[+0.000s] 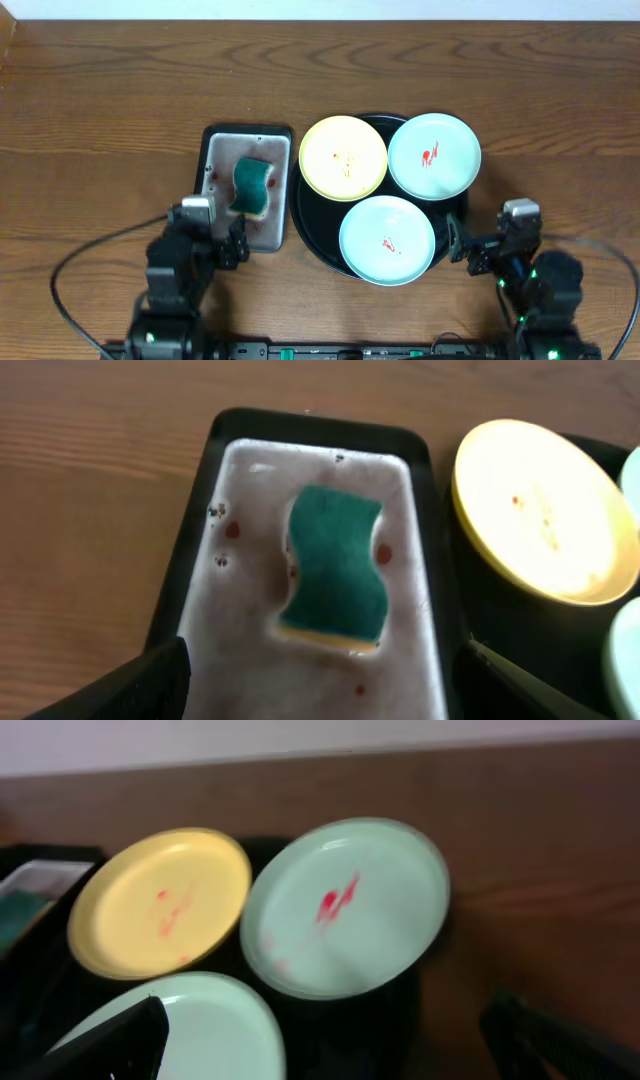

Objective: Clean dirty plates on tray and stack at the side
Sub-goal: 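Grasp the green sponge in the basin with the left gripper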

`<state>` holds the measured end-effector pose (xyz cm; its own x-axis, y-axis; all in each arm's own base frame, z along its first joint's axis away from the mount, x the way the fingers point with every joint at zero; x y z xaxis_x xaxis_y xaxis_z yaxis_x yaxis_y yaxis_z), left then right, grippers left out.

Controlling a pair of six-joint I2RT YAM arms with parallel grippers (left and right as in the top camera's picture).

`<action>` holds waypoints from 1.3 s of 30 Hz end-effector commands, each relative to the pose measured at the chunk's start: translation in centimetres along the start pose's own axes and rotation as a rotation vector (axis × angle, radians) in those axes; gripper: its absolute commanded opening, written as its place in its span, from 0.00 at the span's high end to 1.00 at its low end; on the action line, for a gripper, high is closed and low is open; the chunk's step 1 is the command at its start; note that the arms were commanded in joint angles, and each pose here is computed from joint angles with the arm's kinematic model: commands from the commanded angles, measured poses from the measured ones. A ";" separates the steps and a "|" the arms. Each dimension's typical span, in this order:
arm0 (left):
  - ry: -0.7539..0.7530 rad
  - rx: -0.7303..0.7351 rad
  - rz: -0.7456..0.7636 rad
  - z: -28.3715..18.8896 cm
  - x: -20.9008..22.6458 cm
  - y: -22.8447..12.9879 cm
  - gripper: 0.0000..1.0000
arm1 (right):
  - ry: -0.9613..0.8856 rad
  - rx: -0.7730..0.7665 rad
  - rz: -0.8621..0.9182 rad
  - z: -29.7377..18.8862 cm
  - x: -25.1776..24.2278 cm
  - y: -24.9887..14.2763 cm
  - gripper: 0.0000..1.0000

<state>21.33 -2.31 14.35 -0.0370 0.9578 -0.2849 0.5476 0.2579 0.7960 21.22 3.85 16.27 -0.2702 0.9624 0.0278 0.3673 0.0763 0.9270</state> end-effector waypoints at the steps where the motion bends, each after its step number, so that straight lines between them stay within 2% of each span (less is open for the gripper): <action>1: -0.040 0.105 -0.034 0.3 -1.5 1.8 0.16 | 0.108 0.102 0.073 0.2 1.3 2.0 0.01; 7: -0.001 0.366 -0.072 1.0 -2.4 3.2 0.16 | 0.134 0.399 0.091 1.4 1.0 2.6 0.01; 13: 0.063 0.562 -0.100 0.7 -2.5 3.3 0.16 | 0.158 0.549 0.120 3.2 0.7 2.6 0.01; 18: 0.064 0.570 -0.102 1.7 -2.4 3.2 0.16 | 0.214 0.576 0.237 4.2 1.5 2.3 0.01; 23: 0.063 0.401 -0.069 3.6 -2.4 6.4 0.16 | 0.245 0.560 0.214 4.3 1.8 2.6 0.01; 26: 0.082 0.353 -0.057 4.9 -2.1 7.3 0.17 | 0.245 0.560 0.214 4.3 1.8 2.6 0.01; 32: 0.134 0.453 -0.059 8.1 -0.9 5.2 0.18 | 0.245 0.560 0.214 4.3 1.8 2.6 0.01; 39: 0.140 0.569 -0.036 11.8 -1.0 1.8 0.26 | 0.244 0.558 0.214 4.4 1.8 2.6 0.01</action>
<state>31.39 -3.57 10.44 -0.1692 0.9620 -0.2144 0.8983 0.2400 0.3681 25.30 6.46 16.24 -0.2868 0.8990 0.3310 0.8404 0.0703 0.5373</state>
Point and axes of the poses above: each gripper's point midway between its finger pads, its own z axis out along the fingers, its own x axis along the line the jaws close on, y = z × x, the point moved 3 cm from there along -z, back along the fingers, and after that the axes turned 9 degrees about -z, right-handed, at the moved point
